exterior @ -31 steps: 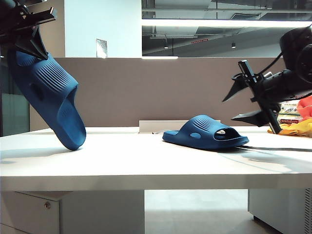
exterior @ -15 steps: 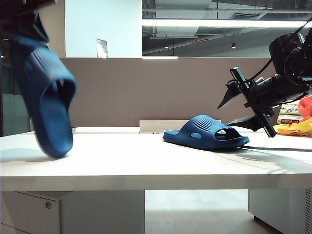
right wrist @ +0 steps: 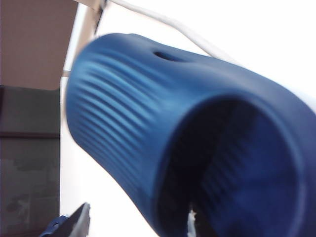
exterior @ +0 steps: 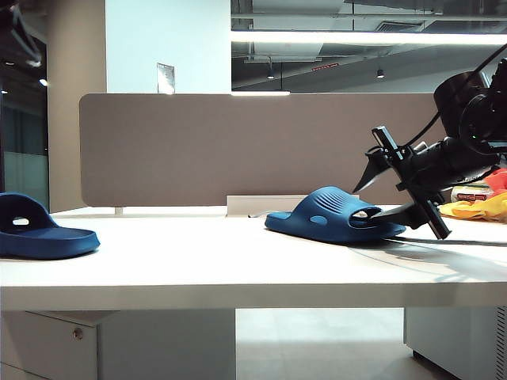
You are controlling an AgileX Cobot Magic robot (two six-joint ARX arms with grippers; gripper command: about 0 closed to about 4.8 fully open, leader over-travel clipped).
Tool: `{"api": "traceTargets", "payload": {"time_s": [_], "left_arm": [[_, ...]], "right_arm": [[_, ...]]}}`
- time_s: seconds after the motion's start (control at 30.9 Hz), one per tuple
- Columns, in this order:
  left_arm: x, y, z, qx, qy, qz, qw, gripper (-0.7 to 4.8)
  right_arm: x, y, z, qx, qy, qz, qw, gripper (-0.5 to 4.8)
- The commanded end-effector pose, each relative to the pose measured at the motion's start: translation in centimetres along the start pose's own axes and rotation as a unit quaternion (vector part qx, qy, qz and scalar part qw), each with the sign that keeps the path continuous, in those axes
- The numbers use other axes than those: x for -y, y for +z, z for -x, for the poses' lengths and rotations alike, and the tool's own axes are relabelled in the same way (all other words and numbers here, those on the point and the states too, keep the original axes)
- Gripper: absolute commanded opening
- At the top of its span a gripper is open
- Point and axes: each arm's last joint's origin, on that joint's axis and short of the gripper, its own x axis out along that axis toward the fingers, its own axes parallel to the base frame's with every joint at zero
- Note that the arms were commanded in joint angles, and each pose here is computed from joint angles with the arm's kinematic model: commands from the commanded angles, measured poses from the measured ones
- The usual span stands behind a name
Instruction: Interlock the pair of blue slippers on the table with their fronts facing up.
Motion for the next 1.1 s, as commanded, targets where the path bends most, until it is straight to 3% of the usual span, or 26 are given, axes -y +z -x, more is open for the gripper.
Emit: {"api": "traceTargets", "payload": {"time_s": [0.03, 0.19, 0.29, 0.42, 0.49, 0.58, 0.81, 0.87, 0.97, 1.1], "left_arm": [[-1.7, -0.5, -0.2, -0.019, 0.025, -0.007, 0.999, -0.06], [-6.5, -2.4, -1.3, -0.065, 0.062, 0.039, 0.995, -0.05], [-9.7, -3.6, -1.6, -0.081, 0.036, 0.092, 0.992, 0.35], [-13.0, -3.9, -1.5, -0.100, 0.034, 0.147, 0.984, 0.35], [-14.0, -3.7, -1.8, -0.112, 0.019, 0.163, 0.980, 0.35], [-14.5, -3.7, -2.4, -0.130, 0.008, 0.156, 0.979, 0.35], [-16.1, -6.1, -3.7, -0.172, -0.002, 0.166, 0.971, 0.37], [-16.9, -6.9, -3.9, -0.176, -0.019, 0.180, 0.968, 1.57], [-18.2, -7.4, -3.9, -0.172, -0.039, 0.204, 0.963, 1.62], [-18.9, -6.4, -4.3, -0.166, -0.046, 0.199, 0.965, 1.62]], "right_arm": [[-0.6, 0.2, 0.0, 0.005, 0.017, 0.011, 1.000, 2.52], [-1.0, -0.3, -0.2, -0.010, 0.030, 0.016, 0.999, 2.52], [-1.2, -0.6, -0.3, -0.021, 0.037, 0.019, 0.999, 2.52], [-1.3, -0.9, -0.5, -0.026, 0.040, 0.024, 0.999, 2.52], [-1.3, -1.0, -0.5, -0.028, 0.041, 0.031, 0.998, 2.52], [-1.3, -1.0, -0.5, -0.033, 0.044, 0.034, 0.998, 2.52], [-1.4, -1.1, -0.5, -0.043, 0.049, 0.035, 0.997, 2.52], [-1.4, -1.1, -0.5, -0.048, 0.052, 0.036, 0.997, 2.52], [-1.4, -1.1, -0.5, -0.053, 0.055, 0.040, 0.996, 2.52], [-1.4, -1.2, -0.5, -0.056, 0.053, 0.046, 0.996, 2.52]]}}
